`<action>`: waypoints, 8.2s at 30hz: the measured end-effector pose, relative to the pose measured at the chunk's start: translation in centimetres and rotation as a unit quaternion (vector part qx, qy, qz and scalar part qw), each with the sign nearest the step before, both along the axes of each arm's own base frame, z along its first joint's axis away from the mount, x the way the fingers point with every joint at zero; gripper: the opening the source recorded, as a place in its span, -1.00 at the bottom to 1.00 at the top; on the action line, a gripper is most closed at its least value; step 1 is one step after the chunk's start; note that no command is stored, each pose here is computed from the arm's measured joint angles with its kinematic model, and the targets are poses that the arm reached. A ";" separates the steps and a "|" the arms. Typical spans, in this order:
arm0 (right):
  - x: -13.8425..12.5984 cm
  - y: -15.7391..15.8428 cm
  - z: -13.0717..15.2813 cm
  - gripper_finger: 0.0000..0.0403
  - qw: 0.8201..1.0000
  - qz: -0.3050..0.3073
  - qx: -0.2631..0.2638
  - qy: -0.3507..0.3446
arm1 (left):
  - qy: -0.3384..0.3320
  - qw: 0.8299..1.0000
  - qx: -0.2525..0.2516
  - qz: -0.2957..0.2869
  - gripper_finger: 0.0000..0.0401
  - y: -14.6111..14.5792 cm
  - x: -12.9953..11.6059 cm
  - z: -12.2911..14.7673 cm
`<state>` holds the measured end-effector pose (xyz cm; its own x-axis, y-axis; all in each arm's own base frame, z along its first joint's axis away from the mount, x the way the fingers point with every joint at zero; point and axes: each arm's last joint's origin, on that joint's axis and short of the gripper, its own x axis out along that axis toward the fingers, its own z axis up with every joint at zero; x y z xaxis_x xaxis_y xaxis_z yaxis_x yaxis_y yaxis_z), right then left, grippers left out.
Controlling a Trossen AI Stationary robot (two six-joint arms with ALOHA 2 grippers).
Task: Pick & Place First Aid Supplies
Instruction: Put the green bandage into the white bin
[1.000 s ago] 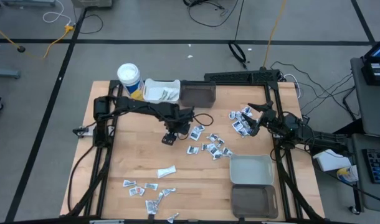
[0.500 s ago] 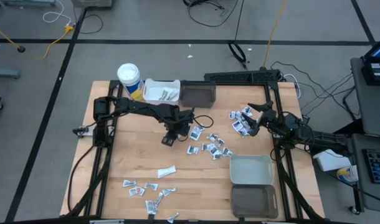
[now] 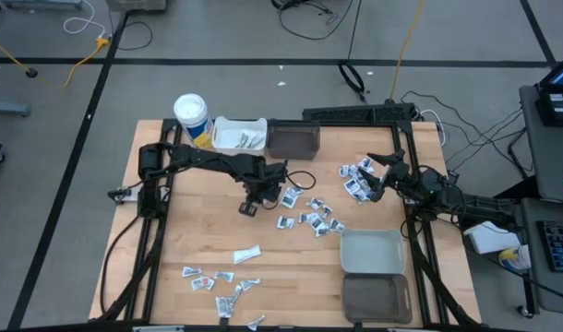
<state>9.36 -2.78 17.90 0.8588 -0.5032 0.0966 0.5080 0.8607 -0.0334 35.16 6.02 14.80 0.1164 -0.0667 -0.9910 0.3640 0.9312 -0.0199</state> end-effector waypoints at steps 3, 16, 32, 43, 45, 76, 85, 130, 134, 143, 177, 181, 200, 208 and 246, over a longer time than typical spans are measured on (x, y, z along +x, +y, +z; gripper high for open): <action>0.0 0.0 0.0 0.39 1.000 0.000 0.000 0.000 | 0.019 1.000 -0.003 0.005 -0.93 0.4 -0.2 0.5; 0.0 0.0 0.0 0.39 1.000 0.000 0.000 0.000 | 0.075 0.995 -0.014 0.059 -0.97 3.1 -0.1 6.6; 0.0 0.0 0.0 0.39 1.000 0.000 0.000 0.000 | 0.062 0.988 -0.020 0.137 -0.97 6.9 -0.7 10.4; 0.0 0.0 0.0 0.38 1.000 0.000 0.000 0.000 | 0.066 0.973 -0.018 0.220 -0.98 14.0 -4.4 10.4; 0.0 0.0 0.0 0.39 1.000 0.000 0.000 0.000 | 0.062 0.970 -0.017 0.233 -0.98 15.2 -5.2 10.4; 0.0 0.0 0.0 0.39 1.000 0.000 0.000 0.000 | 0.023 0.957 0.040 0.285 -0.98 20.8 -8.9 6.4; 0.0 0.0 0.0 0.39 1.000 0.000 0.000 0.000 | 0.019 0.959 0.056 0.279 -0.99 20.7 -9.1 4.3; 0.0 0.0 0.0 0.38 1.000 0.000 0.000 0.000 | 0.011 0.940 0.050 0.336 0.26 19.9 -8.2 9.6; 0.0 0.0 0.0 0.38 1.000 0.000 0.000 0.000 | 0.010 0.935 0.047 0.352 0.29 19.1 -8.7 10.8; 0.0 0.0 0.0 0.38 1.000 0.000 0.000 0.000 | -0.032 0.958 0.069 0.276 0.24 11.3 -7.6 11.4; 0.0 0.0 0.0 0.39 1.000 0.000 0.000 0.000 | 0.003 0.970 0.006 0.242 0.25 -14.8 -7.6 8.8; 0.0 0.0 0.0 0.39 1.000 0.000 0.000 0.000 | 0.024 0.967 0.001 0.255 0.25 -16.8 -7.0 8.0; 0.0 0.0 0.0 0.39 1.000 0.000 0.000 0.000 | 0.028 0.956 -0.015 0.293 0.25 -19.4 -0.5 6.7; 0.0 0.0 0.0 0.38 1.000 0.000 0.000 0.000 | 0.033 0.949 -0.013 0.312 0.25 -19.5 -0.1 5.9; 0.0 0.0 0.0 0.39 1.000 0.000 0.000 0.000 | 0.069 0.940 0.017 0.334 -0.38 -19.1 1.5 0.0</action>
<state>9.36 -2.78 17.91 0.8587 -0.5033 0.0970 0.5082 0.8606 -0.0329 36.69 -13.05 14.82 -0.0092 0.0069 -0.9999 -0.3068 0.9517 0.0094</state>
